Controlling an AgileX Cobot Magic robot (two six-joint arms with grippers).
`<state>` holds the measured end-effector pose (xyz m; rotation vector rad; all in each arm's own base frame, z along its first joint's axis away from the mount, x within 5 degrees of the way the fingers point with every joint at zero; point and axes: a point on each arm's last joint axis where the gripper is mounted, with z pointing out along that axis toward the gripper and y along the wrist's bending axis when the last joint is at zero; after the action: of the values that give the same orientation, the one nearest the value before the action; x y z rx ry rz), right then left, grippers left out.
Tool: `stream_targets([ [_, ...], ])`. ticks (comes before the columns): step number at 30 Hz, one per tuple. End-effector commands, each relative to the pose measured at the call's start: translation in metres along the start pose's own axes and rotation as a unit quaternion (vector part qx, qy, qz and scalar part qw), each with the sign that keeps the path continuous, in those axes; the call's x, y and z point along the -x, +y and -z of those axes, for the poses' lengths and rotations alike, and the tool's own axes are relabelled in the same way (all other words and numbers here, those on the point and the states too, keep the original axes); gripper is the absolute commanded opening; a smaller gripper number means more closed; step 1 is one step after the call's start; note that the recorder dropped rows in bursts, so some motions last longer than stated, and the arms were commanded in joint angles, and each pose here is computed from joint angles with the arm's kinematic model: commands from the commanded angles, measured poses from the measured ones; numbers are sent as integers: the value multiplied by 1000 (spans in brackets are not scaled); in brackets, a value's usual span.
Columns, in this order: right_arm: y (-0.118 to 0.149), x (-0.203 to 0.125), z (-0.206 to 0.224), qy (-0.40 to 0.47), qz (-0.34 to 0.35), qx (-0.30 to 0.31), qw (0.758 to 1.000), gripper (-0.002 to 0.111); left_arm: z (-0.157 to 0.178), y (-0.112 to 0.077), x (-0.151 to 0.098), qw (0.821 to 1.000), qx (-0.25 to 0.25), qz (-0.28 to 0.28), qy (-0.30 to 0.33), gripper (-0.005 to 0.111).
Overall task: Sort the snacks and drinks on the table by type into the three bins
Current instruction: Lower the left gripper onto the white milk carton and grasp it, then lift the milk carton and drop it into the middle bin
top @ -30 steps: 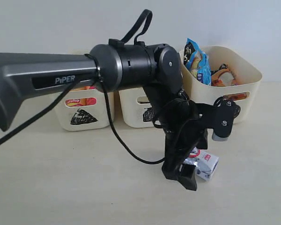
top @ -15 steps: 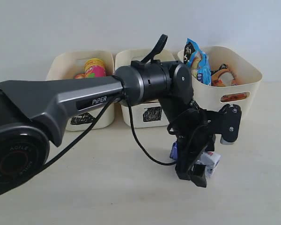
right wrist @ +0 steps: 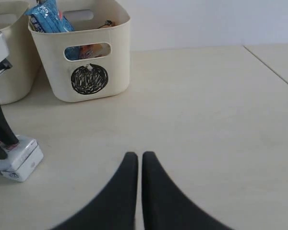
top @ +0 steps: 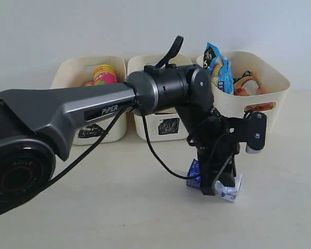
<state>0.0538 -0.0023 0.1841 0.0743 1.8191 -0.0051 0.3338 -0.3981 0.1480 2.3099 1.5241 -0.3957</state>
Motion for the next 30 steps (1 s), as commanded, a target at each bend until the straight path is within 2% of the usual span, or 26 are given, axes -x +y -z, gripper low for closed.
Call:
stream_targets([
  [1,0,-1,0,-2,1,-1,1000,0,5,-10,4,999,-32,24,13,4],
  [12,0,-1,0,-2,1,-1,1000,0,58,-14,23,999,-12,30,-2,4],
  [15,0,-1,0,-2,1,-1,1000,0,59,-16,23,999,-23,29,1,4],
  [17,0,-1,0,-2,1,-1,1000,0,58,-16,22,999,-27,29,6,9],
  [19,0,-1,0,-2,1,-1,1000,0,52,-15,17,999,-22,25,22,27],
  [22,0,-1,0,-2,1,-1,1000,0,39,-10,7,998,-9,46,44,73],
  [24,0,-1,0,-2,1,-1,1000,0,27,-3,-1,995,22,79,62,98],
  [26,0,-1,0,-2,1,-1,1000,0,18,0,-6,993,33,88,74,108],
  [30,0,-1,0,-2,1,-1,1000,0,-6,-2,-17,992,13,87,90,106],
])
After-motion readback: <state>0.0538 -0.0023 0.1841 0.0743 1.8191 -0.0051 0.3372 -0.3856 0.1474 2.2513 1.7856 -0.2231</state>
